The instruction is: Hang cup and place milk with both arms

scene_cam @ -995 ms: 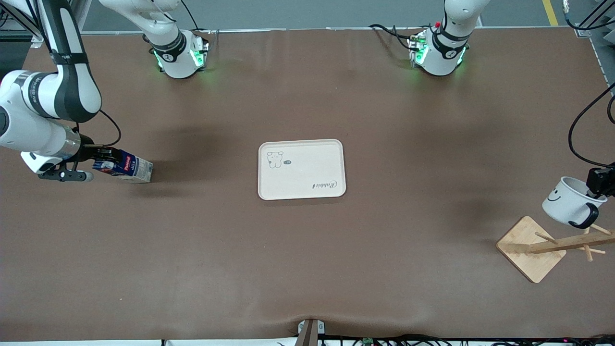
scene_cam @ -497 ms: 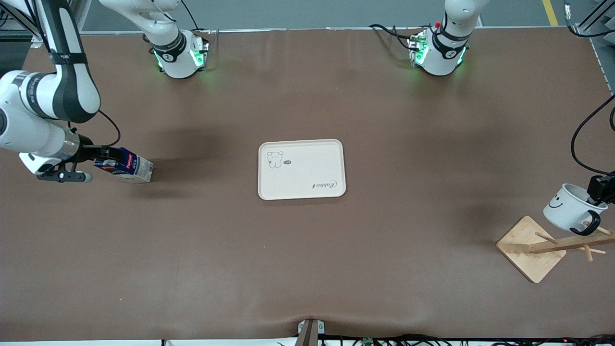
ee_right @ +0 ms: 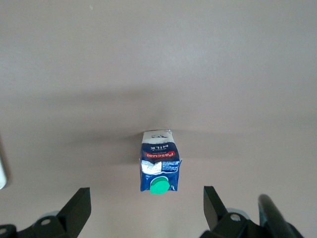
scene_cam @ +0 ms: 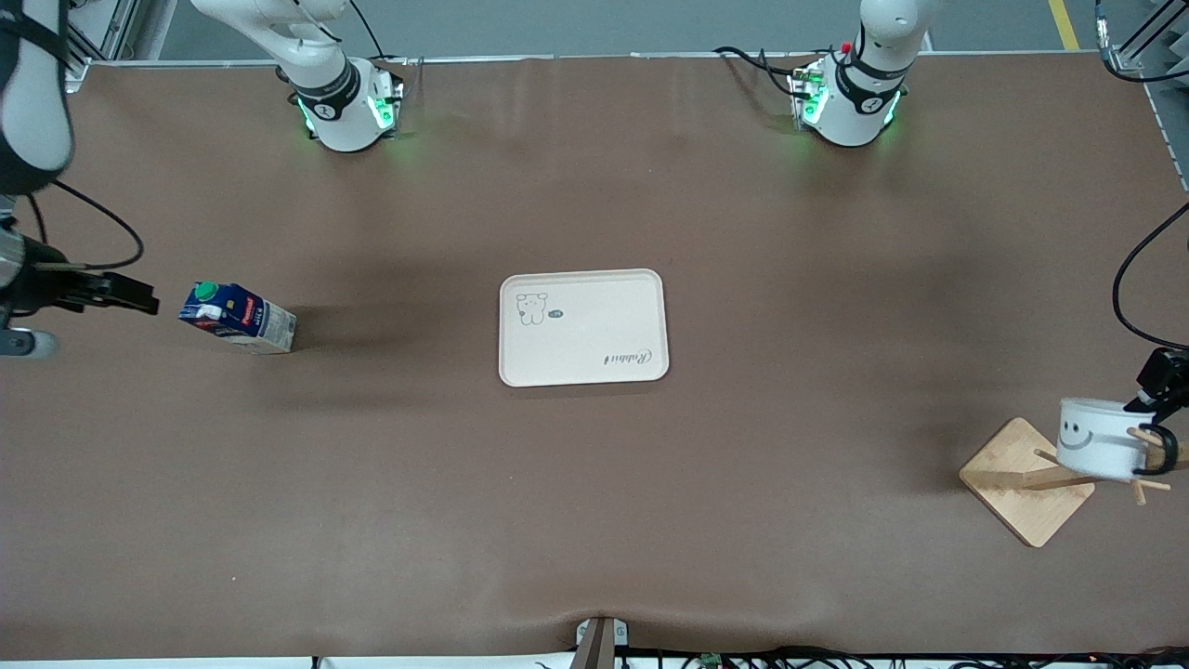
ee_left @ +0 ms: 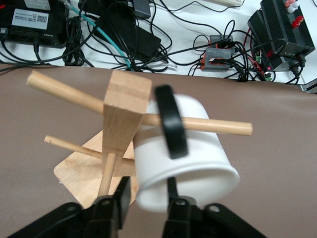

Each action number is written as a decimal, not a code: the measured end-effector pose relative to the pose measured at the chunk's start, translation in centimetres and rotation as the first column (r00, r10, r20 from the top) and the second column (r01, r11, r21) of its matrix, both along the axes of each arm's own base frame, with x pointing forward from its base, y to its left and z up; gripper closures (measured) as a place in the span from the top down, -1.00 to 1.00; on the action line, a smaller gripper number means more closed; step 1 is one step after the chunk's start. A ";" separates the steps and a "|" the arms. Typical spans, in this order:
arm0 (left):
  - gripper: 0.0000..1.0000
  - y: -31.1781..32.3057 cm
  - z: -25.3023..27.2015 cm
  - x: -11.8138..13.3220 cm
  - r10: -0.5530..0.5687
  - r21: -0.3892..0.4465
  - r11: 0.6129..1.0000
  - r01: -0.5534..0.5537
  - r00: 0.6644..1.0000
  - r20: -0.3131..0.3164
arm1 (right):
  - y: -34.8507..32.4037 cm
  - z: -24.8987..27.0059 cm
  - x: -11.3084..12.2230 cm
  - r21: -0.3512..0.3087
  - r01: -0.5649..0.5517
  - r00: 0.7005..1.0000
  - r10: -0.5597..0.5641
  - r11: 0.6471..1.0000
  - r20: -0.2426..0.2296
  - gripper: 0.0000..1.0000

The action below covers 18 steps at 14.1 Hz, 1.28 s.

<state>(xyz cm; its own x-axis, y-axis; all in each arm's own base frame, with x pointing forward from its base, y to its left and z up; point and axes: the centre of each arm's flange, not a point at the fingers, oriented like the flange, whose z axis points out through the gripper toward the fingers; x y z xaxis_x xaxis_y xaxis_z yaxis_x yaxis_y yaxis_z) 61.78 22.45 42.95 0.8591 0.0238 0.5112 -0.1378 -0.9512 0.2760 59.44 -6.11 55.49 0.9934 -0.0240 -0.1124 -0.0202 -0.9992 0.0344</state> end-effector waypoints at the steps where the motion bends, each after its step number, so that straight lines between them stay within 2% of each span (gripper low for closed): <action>1: 0.02 -0.7 0.3 0.3 -0.009 -0.003 1.000 0.009 1.000 0.003 | 1.0 1.7 0.2 0.002 -0.014 1.000 0.014 1.000 -0.006 1.00; 3: 0.44 -2.4 0.5 0.9 -0.008 -0.009 1.000 0.008 1.000 -0.011 | 3.9 3.4 0.0 0.021 -0.027 0.999 0.028 0.999 -0.031 1.00; 5: 0.89 -4.5 1.2 1.6 0.018 0.030 0.999 -0.017 0.998 -0.057 | 6.6 4.8 -1.0 0.038 0.014 0.998 -0.012 0.999 -0.059 1.00; 6: 1.00 -6.0 2.0 2.0 0.044 0.054 0.998 -0.040 0.996 -0.081 | 6.9 5.6 -1.9 0.038 0.023 0.997 -0.020 0.999 -0.080 1.00; 9: 1.00 -11.8 4.0 2.5 0.116 0.094 0.990 -0.102 0.979 -0.165 | 5.3 6.9 -4.5 0.042 0.044 0.996 -0.041 0.998 -0.075 1.00; 13: 1.00 -19.0 6.1 1.7 0.186 0.114 0.980 -0.161 0.946 -0.264 | 3.8 4.2 -6.9 0.047 0.055 0.998 -0.053 0.997 -0.040 1.00; 18: 1.00 -23.0 8.5 0.3 0.168 0.179 0.977 -0.114 0.930 -0.328 | 2.7 6.0 -6.9 0.038 0.070 0.997 -0.070 0.997 -0.017 1.00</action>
